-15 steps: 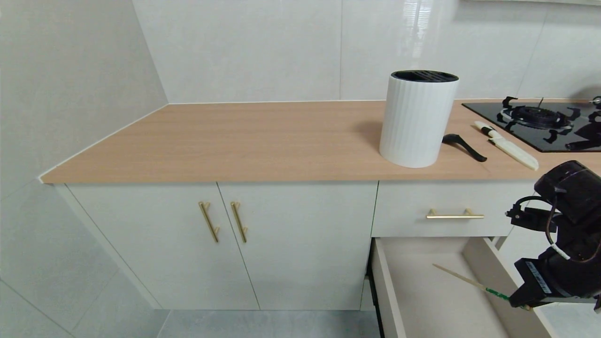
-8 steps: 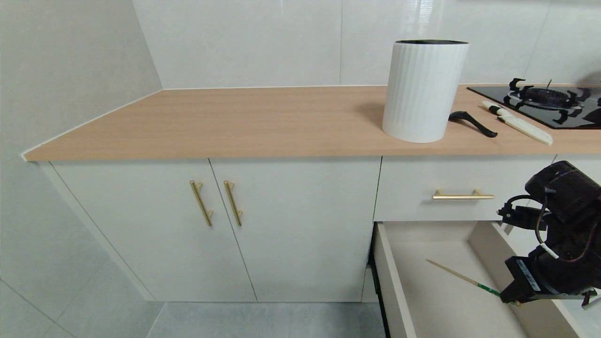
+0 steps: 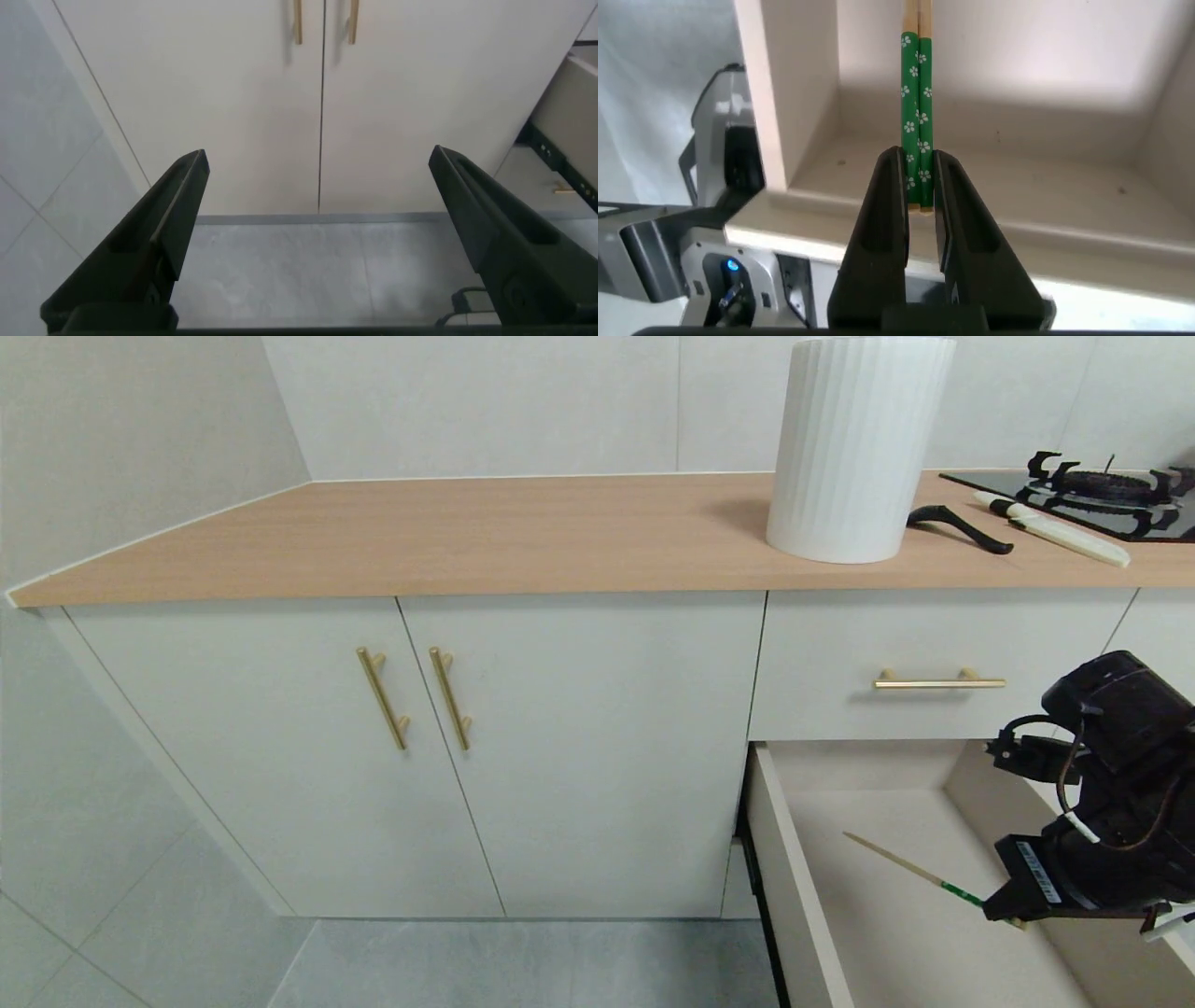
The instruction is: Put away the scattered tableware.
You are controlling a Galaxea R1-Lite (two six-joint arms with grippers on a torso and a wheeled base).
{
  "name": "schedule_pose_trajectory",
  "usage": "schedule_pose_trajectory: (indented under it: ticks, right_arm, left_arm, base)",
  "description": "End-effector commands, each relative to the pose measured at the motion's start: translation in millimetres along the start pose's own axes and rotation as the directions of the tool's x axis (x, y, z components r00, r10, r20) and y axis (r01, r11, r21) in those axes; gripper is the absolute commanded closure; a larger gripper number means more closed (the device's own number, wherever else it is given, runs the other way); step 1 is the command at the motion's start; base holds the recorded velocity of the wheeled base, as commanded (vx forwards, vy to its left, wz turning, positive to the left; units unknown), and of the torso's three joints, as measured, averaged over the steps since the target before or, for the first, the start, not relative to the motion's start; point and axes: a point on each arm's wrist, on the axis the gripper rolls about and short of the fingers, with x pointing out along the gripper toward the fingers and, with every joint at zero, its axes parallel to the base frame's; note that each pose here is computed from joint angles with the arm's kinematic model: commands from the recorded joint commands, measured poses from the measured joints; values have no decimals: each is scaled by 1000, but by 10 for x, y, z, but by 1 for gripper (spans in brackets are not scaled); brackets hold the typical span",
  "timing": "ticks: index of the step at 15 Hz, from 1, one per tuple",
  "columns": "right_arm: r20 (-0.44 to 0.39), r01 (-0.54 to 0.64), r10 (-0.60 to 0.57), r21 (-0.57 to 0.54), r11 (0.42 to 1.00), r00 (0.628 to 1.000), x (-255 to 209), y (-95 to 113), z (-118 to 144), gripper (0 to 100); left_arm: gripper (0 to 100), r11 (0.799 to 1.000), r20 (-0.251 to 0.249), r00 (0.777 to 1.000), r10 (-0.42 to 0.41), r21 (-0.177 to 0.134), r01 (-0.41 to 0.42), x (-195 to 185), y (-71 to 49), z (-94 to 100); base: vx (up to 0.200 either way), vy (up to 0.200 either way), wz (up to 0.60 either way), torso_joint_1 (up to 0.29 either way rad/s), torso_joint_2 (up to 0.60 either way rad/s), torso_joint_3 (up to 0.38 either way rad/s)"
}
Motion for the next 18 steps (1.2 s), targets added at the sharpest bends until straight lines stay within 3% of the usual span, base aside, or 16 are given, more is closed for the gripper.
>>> schedule_pose_trajectory:
  ticks: [1, 7, 10, 18]
  right_arm:
    - [2, -2, 2, 0, 1000, 1000, 8, 1, -1, 100]
    - [85, 29, -25, -51, 998, 996, 838, 78, 169, 100]
    - [51, 147, -145, -48, 988, 988, 1297, 38, 184, 100]
    - [49, 169, -167, -43, 985, 985, 1824, -23, 113, 100]
  left_arm:
    - [0, 1000, -1, 1000, 0, 0, 0, 1, 0, 0]
    - [0, 1000, -1, 1000, 0, 0, 0, 1, 0, 0]
    - [0, 1000, -1, 1000, 0, 0, 0, 1, 0, 0]
    - [0, 1000, -1, 1000, 0, 0, 0, 1, 0, 0]
  base:
    - [0, 0, 0, -22, 66, 36]
    - [0, 0, 0, 0, 0, 0]
    - [0, 0, 0, 0, 0, 0]
    - [0, 0, 0, 0, 0, 0]
